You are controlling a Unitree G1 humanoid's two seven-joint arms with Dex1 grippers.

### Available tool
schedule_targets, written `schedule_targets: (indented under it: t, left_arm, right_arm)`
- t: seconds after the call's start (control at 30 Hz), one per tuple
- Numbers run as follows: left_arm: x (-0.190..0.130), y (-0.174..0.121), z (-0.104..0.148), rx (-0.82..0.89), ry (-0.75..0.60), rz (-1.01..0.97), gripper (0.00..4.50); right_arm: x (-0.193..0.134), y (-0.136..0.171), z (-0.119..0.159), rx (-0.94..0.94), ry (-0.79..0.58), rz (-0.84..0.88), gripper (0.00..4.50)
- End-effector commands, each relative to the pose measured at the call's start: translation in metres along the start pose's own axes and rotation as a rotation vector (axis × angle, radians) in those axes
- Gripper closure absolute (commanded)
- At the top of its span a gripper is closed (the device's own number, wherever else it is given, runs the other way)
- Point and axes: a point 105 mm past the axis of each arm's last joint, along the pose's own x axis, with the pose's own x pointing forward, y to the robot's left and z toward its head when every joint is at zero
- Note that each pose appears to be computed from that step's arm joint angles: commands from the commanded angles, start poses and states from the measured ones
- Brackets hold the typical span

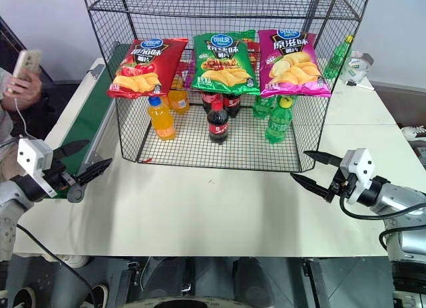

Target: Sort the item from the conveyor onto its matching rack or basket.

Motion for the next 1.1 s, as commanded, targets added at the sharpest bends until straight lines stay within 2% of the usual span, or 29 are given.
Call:
schedule_targets:
  t: [0.03, 0.47, 1.1]
  left_arm:
    - [-0.004, 0.002, 0.005, 0.015, -0.027, 0.010, 0.00]
    - [-0.007, -0.001, 0.003, 0.002, -0.037, -0.007, 0.00]
    - [-0.005, -0.005, -0.001, -0.001, -0.028, -0.012, 0.00]
  right_arm:
    - [0.004, 0.000, 0.013, -0.032, -0.028, 0.003, 0.81]
    - [0.010, 0.002, 0.022, -0.047, -0.021, 0.025, 0.81]
    - [0.015, 0.000, 0.019, -0.048, -0.020, 0.037, 0.81]
